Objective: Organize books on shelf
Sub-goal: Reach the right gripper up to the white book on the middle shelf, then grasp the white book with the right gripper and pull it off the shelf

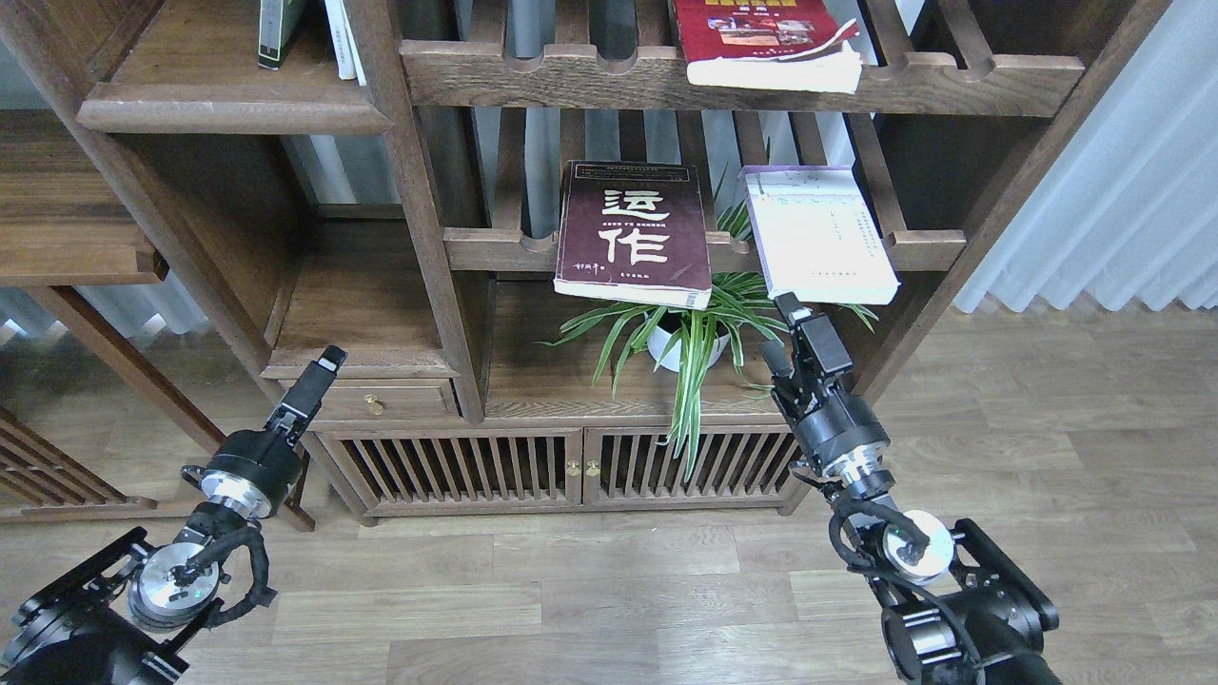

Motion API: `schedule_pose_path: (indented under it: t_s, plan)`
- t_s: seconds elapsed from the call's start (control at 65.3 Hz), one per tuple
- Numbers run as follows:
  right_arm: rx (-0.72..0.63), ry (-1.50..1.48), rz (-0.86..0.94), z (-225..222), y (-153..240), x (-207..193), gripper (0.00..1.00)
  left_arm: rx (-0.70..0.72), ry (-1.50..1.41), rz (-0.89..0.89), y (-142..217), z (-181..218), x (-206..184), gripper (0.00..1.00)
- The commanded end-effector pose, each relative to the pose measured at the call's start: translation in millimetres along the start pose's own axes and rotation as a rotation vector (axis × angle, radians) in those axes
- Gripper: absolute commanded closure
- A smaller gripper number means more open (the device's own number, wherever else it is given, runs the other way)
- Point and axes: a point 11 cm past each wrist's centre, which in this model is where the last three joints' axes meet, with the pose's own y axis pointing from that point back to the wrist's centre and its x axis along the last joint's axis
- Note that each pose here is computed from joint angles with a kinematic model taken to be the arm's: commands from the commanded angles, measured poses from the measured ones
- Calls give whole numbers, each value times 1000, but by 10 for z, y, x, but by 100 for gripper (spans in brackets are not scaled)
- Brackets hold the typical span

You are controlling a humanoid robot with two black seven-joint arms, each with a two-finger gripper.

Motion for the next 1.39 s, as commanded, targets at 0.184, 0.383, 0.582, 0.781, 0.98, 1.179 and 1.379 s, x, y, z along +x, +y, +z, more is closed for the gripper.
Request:
schedule_pose_path:
  t_s: [0.184, 0.383, 0.582, 0.781, 0.98, 1.179, 1.379]
  plan:
    - [51, -46, 82, -169, -273, -36, 1, -26, -3, 4, 10, 118, 18, 0]
    - [133, -105, 145, -395, -347, -27, 7, -28, -2, 4, 9, 126, 17, 0]
    - [198, -158, 174, -539, -328, -9, 21, -28, -2, 4, 9, 126, 17, 0]
    - [210, -177, 167, -548, -332, -19, 30, -28, -2, 4, 9, 126, 17, 0]
    - [221, -197, 149, -545, -341, -43, 60, -32, -3, 3, 11, 144, 18, 0]
    - [252, -199, 99, -565, -346, -96, 93, -37, -2, 12, 48, 165, 56, 0]
    - [255, -201, 27, -559, -342, -195, 95, -37, -1, 15, 57, 155, 69, 0]
